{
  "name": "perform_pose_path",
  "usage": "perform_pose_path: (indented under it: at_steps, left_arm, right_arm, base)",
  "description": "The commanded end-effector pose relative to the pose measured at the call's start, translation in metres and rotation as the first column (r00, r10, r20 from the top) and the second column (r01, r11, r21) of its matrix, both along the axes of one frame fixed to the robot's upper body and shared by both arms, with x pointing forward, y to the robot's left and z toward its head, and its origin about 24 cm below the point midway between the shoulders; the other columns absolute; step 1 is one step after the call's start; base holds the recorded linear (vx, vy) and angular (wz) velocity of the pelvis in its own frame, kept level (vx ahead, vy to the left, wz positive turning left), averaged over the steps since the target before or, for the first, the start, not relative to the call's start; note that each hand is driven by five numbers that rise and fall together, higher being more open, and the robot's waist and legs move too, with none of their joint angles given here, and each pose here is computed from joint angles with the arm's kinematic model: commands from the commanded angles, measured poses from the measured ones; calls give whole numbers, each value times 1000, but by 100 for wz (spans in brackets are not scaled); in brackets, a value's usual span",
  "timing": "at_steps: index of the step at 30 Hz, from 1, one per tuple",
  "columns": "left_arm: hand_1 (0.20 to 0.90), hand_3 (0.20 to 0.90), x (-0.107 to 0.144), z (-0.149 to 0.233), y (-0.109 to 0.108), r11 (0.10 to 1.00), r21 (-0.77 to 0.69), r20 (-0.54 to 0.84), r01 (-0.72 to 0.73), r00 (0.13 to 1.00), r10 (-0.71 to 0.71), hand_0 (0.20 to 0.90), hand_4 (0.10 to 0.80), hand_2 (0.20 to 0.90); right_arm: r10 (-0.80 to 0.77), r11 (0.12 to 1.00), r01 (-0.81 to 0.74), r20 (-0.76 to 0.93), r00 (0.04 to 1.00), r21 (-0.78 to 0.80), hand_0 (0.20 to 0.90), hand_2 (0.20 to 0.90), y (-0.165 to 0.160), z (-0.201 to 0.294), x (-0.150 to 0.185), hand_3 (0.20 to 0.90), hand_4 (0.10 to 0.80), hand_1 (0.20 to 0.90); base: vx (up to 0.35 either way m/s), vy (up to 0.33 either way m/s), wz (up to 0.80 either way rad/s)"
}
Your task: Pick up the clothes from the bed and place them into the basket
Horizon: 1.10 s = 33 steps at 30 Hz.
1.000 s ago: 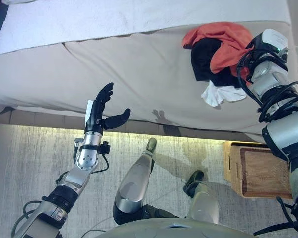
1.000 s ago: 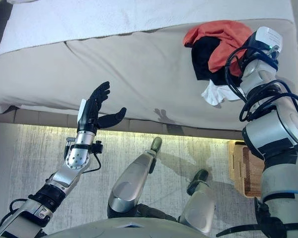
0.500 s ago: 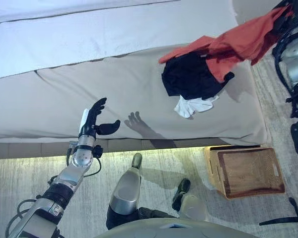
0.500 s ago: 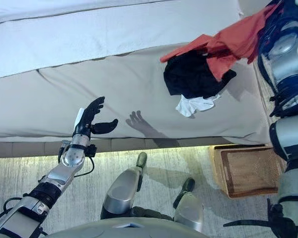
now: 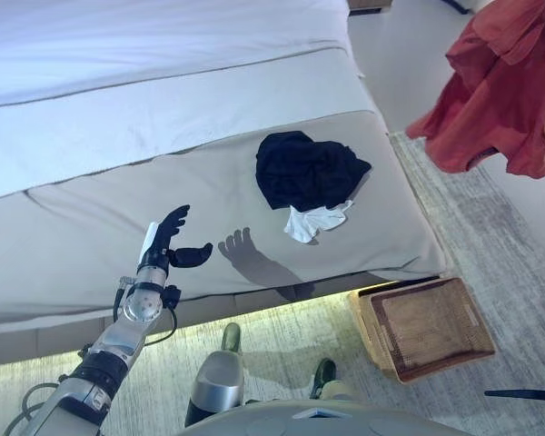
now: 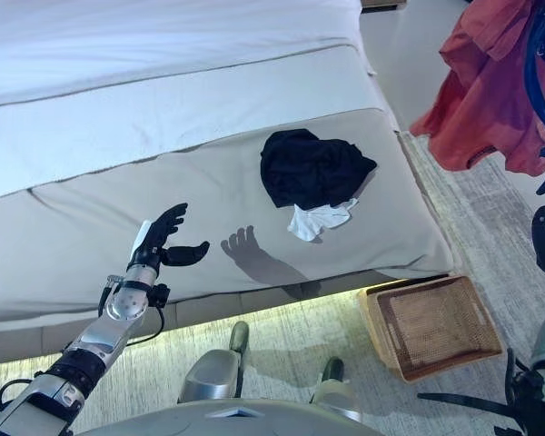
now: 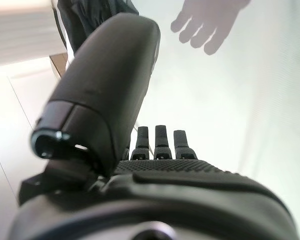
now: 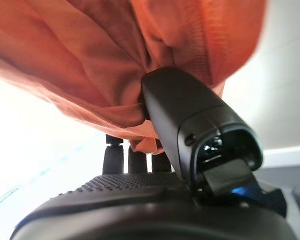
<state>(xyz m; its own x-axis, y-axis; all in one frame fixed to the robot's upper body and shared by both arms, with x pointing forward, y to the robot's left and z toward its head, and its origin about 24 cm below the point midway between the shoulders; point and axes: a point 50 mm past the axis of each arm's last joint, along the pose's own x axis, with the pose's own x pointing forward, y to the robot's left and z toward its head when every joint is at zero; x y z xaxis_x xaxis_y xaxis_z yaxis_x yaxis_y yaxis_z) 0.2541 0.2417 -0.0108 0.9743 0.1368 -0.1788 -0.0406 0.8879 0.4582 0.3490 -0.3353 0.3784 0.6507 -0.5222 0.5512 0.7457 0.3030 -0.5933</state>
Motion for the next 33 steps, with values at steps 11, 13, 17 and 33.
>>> perform_pose_path:
  at_steps: [11, 13, 17, 33]
  left_arm:
    - [900, 900, 11, -1, -15, 997, 50, 41, 53, 998, -55, 900, 800, 900]
    - [900, 900, 12, -2, -18, 997, 49, 43, 52, 998, -54, 900, 800, 900]
    - [900, 900, 13, -1, -19, 998, 41, 54, 39, 998, -41, 900, 800, 900]
    - [900, 900, 24, 6, -44, 988, 39, 70, 147, 986, -149, 900, 800, 900]
  right_arm:
    - [83, 993, -80, 30, 996, -86, 300, 300, -1, -32, -13, 200, 100, 300]
    - [88, 994, -90, -41, 995, -61, 300, 300, -4, -66, -9, 200, 100, 300]
    - [87, 996, -86, -103, 991, 16, 300, 300, -14, -110, -12, 200, 100, 300]
    - [216, 967, -152, -343, 914, 203, 300, 300, -13, -184, -5, 200, 100, 300]
  base:
    - [-4, 11, -31]
    - [17, 20, -34]
    - [13, -7, -34]
    - [-9, -55, -16]
